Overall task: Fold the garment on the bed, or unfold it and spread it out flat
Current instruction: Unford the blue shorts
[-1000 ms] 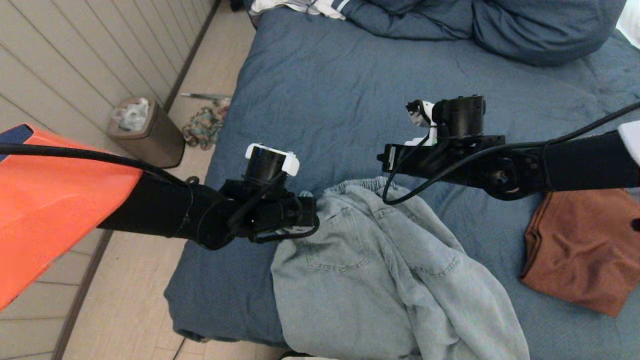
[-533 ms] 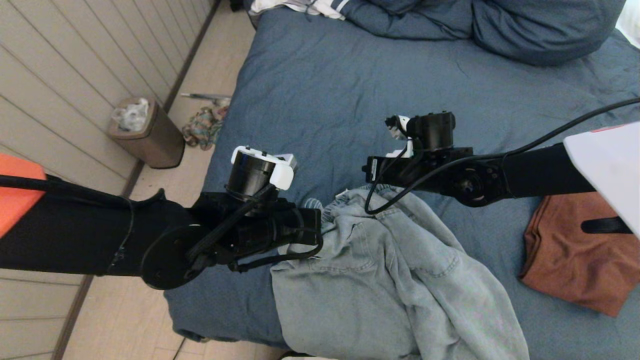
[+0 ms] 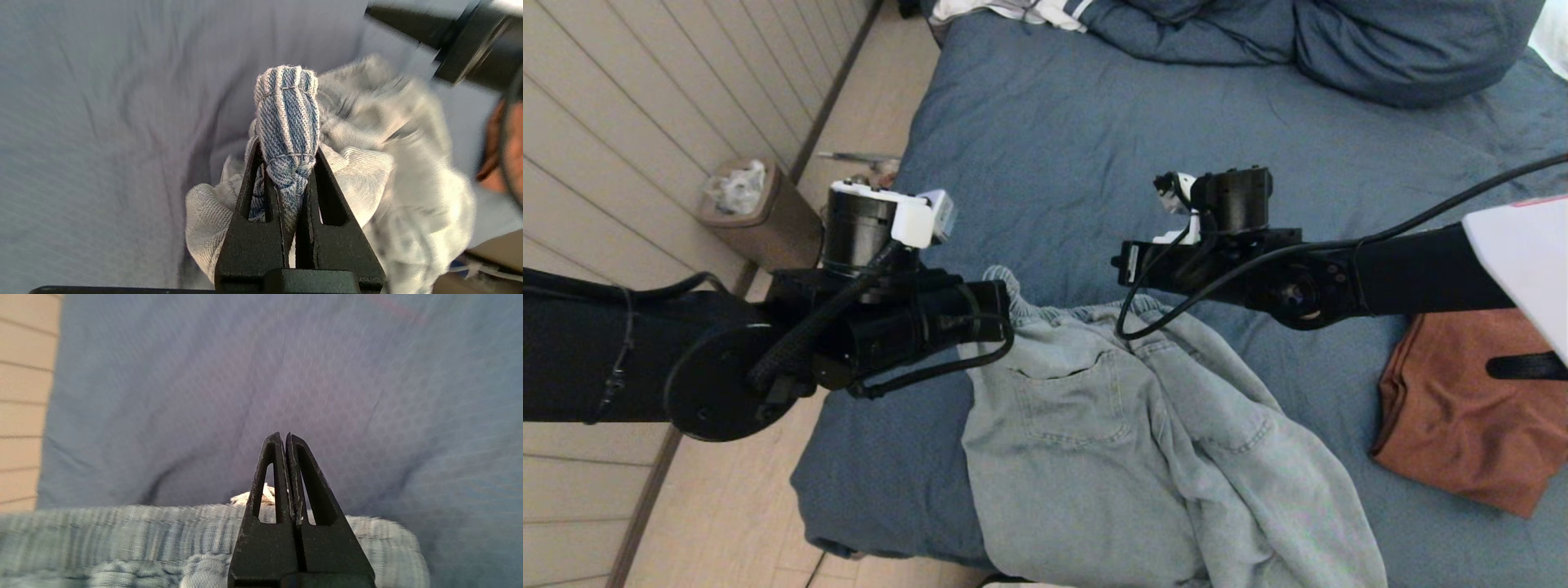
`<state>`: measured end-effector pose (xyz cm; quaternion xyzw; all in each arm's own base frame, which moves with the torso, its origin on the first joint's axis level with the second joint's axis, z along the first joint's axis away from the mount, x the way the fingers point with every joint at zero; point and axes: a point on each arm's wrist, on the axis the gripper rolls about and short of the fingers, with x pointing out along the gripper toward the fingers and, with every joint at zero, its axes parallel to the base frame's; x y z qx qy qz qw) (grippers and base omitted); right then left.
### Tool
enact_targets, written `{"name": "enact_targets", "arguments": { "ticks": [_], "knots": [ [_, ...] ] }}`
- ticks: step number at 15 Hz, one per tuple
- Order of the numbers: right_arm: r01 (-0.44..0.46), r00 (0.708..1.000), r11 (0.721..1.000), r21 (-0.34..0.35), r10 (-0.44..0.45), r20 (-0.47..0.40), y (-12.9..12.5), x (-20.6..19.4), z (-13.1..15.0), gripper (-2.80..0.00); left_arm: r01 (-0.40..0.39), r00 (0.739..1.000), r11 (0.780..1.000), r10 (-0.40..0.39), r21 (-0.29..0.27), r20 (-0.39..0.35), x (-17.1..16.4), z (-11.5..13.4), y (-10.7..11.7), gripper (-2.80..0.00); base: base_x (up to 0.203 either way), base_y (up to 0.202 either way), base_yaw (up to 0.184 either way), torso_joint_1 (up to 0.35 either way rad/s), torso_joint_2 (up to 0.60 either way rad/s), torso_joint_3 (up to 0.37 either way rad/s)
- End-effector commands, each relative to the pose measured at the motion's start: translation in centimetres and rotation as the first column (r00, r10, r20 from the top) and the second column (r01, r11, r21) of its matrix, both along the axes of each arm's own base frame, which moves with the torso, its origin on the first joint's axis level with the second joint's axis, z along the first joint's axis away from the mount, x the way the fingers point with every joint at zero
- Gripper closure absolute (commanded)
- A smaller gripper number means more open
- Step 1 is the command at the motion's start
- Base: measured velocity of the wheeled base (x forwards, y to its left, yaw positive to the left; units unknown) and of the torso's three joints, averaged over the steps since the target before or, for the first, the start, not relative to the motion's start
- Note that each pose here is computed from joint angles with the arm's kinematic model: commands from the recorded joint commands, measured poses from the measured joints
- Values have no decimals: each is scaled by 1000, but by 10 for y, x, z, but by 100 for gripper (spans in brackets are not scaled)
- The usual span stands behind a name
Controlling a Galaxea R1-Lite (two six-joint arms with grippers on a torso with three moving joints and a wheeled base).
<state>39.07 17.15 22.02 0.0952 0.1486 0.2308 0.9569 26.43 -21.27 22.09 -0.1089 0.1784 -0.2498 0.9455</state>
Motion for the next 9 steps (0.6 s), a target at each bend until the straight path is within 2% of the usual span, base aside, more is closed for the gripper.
{"name": "enact_targets", "arguments": {
  "ticks": [1, 3, 5, 7, 9],
  "knots": [
    [-3, 999, 1000, 25, 2, 48, -4, -12, 23, 0, -2, 998, 998, 6, -56, 68, -13, 35, 12, 0, 0, 0, 0, 0, 0, 0],
    [-1, 998, 999, 36, -2, 69, -7, -19, 33, 0, 14, 996, 997, -7, -74, 89, -22, 52, 15, 0, 0, 0, 0, 0, 0, 0],
    [0, 997, 999, 49, -4, 82, -9, -23, 40, 0, 49, 995, 996, -42, -78, 93, -33, 56, 11, 0, 0, 0, 0, 0, 0, 0],
    [-1, 997, 999, 49, -2, 77, -7, -22, 38, 0, 70, 995, 995, -65, -65, 77, -39, 50, 7, 0, 0, 0, 0, 0, 0, 0],
    [-8, 999, 999, 37, 6, 54, -1, -16, 27, 0, 70, 997, 997, -69, -34, 36, -39, 33, 7, 0, 0, 0, 0, 0, 0, 0]
  ]
}}
